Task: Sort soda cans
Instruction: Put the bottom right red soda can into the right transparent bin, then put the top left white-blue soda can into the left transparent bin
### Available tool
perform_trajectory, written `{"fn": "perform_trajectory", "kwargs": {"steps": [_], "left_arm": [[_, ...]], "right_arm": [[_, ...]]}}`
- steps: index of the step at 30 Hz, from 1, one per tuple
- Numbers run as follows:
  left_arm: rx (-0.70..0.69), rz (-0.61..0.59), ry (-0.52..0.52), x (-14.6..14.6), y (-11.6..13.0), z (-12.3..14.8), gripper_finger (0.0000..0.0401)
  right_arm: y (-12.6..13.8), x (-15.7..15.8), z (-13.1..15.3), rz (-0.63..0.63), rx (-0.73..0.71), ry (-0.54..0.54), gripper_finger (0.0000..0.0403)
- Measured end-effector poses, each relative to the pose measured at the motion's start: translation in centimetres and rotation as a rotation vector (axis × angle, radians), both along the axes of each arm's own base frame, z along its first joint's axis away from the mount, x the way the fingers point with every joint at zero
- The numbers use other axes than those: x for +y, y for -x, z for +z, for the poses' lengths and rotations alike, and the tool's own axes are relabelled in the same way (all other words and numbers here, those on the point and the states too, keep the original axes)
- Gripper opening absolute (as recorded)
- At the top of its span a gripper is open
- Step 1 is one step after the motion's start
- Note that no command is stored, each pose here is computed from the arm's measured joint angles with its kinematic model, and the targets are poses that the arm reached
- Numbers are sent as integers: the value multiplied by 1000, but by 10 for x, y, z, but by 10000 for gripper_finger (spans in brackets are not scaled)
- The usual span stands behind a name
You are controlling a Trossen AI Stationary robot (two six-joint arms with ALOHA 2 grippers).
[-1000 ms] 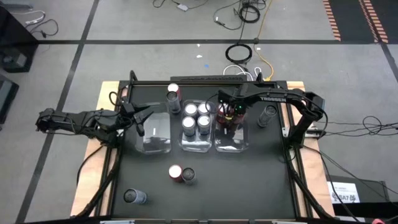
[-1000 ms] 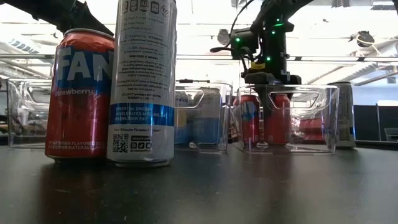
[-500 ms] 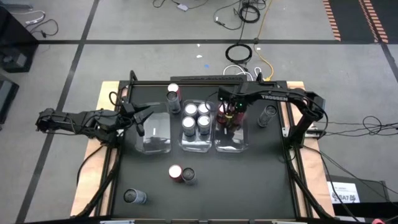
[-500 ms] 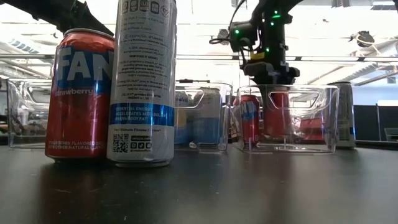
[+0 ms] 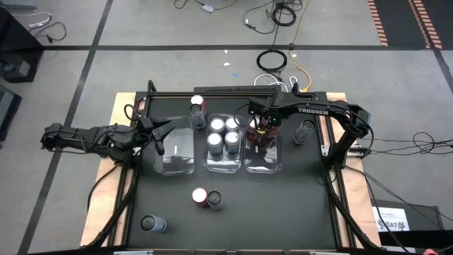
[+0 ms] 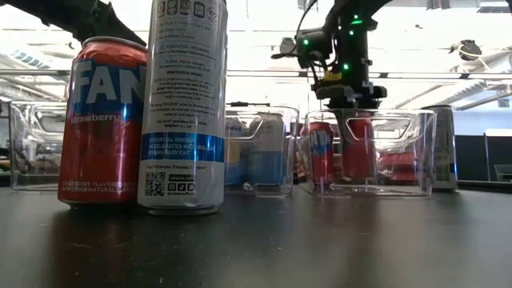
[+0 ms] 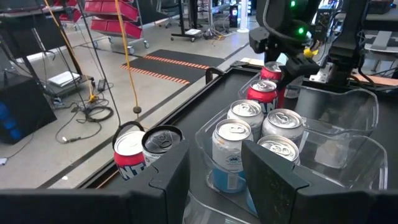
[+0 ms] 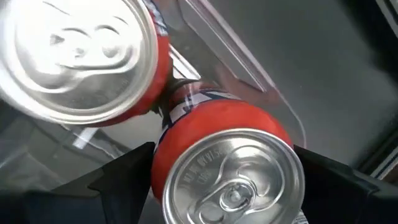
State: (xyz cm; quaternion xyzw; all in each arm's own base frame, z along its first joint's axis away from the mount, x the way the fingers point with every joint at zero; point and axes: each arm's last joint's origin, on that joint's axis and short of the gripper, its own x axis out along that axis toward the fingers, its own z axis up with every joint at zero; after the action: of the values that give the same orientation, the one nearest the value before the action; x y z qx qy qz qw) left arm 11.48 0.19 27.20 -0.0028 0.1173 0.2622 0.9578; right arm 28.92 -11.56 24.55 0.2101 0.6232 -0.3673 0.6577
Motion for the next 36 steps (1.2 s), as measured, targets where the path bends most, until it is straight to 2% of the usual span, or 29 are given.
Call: {"fn": "perform_trajectory", "kwargs": {"steps": [5,10,21,27,36], "left_arm": [[0,0,0,0,0,0,155],[0,0,0,0,0,0,155],[0,0,0,0,0,0,155],[0,0,0,0,0,0,155],[0,0,0,0,0,0,155]], "right_arm": [[1,1,-9,-16,0,-1,336],[-5,-1,-9,0,-70,-9,336],[-2,0,-6,-31,-44,-5,336],[0,1,11,-53,-8,-19,336],[-3,4,59,-36,-61,1,336]]}}
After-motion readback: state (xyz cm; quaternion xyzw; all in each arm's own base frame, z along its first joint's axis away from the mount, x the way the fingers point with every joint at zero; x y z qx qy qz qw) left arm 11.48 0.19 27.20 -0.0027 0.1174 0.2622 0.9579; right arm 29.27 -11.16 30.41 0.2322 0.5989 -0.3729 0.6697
